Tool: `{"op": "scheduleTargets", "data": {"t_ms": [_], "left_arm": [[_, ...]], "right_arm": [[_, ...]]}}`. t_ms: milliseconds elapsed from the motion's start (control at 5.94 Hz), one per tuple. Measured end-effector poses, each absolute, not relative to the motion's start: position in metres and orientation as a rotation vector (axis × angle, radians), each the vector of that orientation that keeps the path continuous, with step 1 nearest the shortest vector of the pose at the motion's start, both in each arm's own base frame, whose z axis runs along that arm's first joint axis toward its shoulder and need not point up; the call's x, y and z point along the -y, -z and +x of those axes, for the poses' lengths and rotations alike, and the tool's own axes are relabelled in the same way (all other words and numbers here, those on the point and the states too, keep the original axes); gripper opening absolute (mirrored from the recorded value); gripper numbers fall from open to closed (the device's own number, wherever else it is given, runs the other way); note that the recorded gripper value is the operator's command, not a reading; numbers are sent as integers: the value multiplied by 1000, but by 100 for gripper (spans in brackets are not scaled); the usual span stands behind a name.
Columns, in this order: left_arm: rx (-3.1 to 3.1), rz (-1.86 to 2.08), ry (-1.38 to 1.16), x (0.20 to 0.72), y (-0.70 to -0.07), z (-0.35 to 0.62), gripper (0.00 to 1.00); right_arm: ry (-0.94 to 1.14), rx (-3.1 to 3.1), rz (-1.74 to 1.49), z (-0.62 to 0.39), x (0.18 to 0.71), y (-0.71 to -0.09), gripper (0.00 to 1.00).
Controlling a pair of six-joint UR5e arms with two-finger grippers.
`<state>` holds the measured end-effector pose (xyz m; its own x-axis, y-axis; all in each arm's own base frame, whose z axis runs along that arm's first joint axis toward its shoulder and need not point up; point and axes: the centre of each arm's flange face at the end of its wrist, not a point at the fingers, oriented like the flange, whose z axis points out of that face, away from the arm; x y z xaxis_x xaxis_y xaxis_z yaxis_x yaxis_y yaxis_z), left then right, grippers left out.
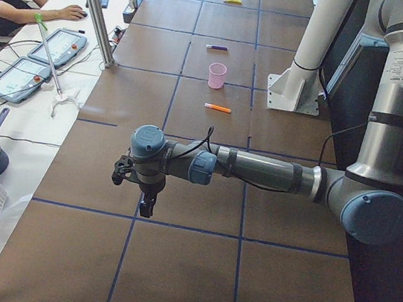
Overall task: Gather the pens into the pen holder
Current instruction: 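Move the left gripper toward the green highlighter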
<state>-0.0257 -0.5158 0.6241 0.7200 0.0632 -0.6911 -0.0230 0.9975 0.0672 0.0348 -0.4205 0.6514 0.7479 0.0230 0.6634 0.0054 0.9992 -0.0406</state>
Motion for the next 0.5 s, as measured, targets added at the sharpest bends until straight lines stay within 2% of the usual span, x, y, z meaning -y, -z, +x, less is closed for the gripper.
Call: {"op": "scheduleTargets", "data": {"t_ms": [505], "left_arm": [[-766,97,-77,510,-617,-19,100]], "right_arm": [[-14,734,-42,34,421,-650,100]]}}
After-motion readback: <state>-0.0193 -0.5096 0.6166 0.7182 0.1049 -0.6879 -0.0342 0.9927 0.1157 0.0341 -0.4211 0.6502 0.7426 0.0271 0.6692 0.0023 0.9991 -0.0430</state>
